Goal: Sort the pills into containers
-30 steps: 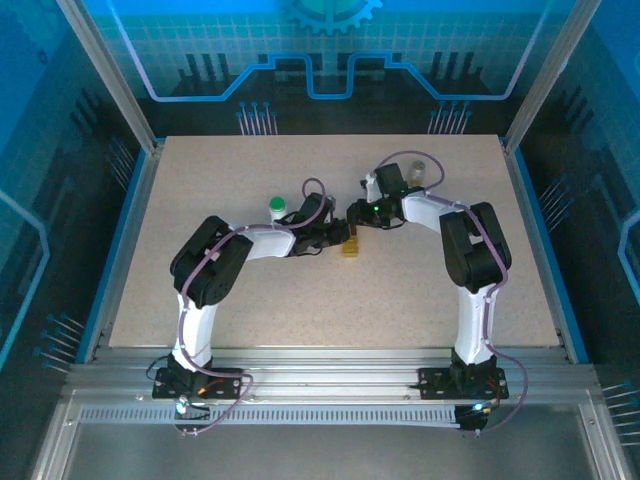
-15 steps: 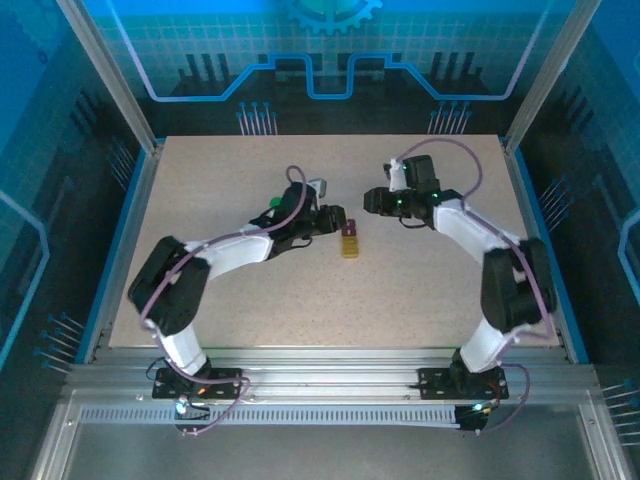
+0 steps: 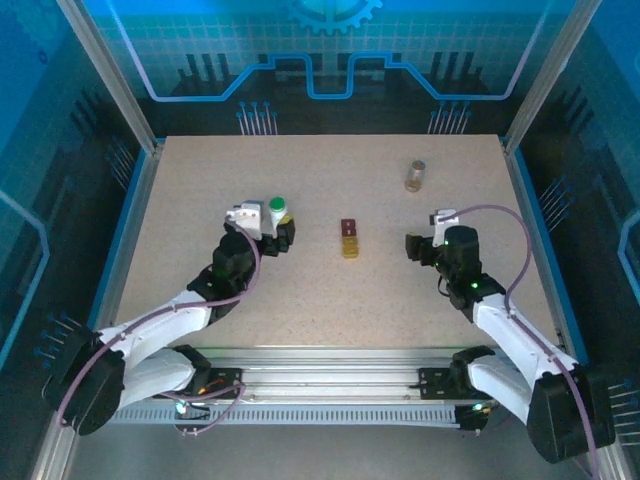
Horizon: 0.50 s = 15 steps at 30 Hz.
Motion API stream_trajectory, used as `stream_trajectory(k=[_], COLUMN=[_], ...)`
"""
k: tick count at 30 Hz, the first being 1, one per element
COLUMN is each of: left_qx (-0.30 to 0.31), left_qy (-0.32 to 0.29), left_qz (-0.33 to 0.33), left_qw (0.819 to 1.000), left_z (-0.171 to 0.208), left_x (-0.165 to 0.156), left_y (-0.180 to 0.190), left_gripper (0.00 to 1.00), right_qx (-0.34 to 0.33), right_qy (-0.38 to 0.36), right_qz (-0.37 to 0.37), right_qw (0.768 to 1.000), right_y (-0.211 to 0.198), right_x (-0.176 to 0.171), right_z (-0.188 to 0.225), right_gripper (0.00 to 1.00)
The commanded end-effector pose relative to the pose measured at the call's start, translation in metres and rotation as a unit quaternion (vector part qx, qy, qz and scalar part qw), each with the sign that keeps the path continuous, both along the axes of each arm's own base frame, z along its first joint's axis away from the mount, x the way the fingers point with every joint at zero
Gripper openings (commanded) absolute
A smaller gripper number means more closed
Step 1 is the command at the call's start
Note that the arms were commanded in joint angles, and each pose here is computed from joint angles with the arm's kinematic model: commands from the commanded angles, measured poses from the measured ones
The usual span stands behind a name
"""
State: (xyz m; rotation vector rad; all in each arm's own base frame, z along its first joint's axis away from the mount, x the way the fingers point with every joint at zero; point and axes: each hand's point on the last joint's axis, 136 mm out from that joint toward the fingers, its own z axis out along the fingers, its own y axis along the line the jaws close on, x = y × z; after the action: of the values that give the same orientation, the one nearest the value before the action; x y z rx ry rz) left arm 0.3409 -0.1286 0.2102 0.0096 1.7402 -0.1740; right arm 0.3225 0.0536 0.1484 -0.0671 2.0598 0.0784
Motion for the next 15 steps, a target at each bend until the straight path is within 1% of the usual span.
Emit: stream_trajectory(k=[1, 4, 8, 12, 15], left_qx=[0.02, 0.003, -0.009, -0.019, -0.055], left_qy=[-0.068, -0.056, -0.032, -0.016, 0.037], left_qz=[0.111, 0.143, 0.143, 0.14, 0.125], left_qw=[0.991, 0.988, 0.989, 0.99, 0.99], left_z=[0.026, 0.012, 0.001, 0.001, -0.007], left_x=[-0.005, -0.008, -0.013, -0.014, -0.005], left_y=[0.048, 0.068, 0.074, 0.075, 0.074], left_gripper=[0.99, 0.99, 0.99, 0.99, 0.99], right_qx=[0.006, 0.01, 0.032, 0.066, 0.085], right_qy=[-0.072, -0.073, -0.07, -0.055, -0.035], right_qz=[-0.03, -0.019, -0.019, 0.007, 0.045], right_qw=[0.997, 0.997, 0.997, 0.996, 0.995], right_y=[-0.012, -0.008, -0.005, 0.011, 0.036], right_x=[0.01, 0.011, 0.01, 0.014, 0.016], right_z=[0.032, 0.03, 0.024, 0.021, 0.017], right_gripper=[0.79, 0.79, 0.78, 0.76, 0.75])
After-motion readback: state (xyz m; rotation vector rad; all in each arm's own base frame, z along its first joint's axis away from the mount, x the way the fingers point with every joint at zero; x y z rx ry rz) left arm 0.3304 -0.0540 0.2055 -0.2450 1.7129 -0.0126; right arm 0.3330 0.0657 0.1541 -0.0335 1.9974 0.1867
